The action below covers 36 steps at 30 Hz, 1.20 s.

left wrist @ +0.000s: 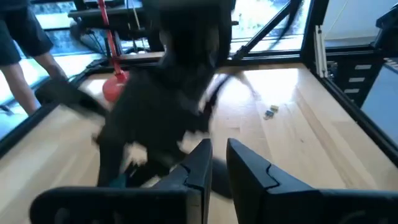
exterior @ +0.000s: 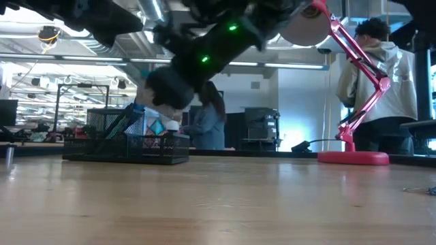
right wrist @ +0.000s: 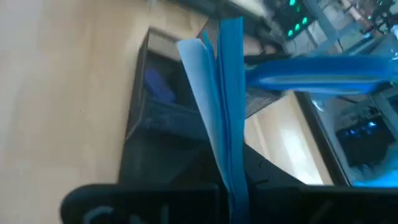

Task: Pick and place office supplies into organizer
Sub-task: Put the blue sticky notes into the black desk organizer

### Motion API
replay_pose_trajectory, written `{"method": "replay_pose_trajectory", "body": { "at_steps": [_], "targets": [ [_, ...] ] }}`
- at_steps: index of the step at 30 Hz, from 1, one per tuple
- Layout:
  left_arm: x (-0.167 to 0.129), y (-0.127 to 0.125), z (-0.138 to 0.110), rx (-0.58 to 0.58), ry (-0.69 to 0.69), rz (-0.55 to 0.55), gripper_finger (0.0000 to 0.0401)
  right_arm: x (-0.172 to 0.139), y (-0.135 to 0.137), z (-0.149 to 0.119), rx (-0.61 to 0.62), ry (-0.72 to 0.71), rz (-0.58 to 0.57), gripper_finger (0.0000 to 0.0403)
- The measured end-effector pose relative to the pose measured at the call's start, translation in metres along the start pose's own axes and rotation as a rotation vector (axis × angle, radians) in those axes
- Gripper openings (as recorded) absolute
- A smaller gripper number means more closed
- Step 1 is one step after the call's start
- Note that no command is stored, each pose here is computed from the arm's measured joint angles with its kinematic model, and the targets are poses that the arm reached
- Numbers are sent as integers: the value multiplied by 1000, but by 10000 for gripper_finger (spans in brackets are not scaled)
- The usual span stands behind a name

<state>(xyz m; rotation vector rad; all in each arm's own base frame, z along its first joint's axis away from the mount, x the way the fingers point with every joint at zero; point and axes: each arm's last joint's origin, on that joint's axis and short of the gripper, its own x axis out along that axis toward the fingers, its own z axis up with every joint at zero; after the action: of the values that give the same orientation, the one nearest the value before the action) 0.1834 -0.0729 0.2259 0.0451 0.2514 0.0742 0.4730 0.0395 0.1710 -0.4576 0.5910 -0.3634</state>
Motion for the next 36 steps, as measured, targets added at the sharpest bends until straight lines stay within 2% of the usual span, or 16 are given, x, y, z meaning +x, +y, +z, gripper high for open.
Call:
{"method": "replay_pose_trajectory", "body": {
  "at_steps": [5,10,23,30,36],
  "targets": [
    [0,0,0,6,0,1,43,23,8,0,-91,167,-43,6],
    [0,0,0,8,4,2,43,35,13,5,-112,191,-59,6],
    [0,0,0,8,3,3,43,45,-2,0,-9,275,-61,7],
    [0,0,0,8,4,3,43,46,-3,-2,24,283,-43,45],
    [0,0,0,9,4,2,43,46,-3,-2,23,284,-43,54]
  ]
}}
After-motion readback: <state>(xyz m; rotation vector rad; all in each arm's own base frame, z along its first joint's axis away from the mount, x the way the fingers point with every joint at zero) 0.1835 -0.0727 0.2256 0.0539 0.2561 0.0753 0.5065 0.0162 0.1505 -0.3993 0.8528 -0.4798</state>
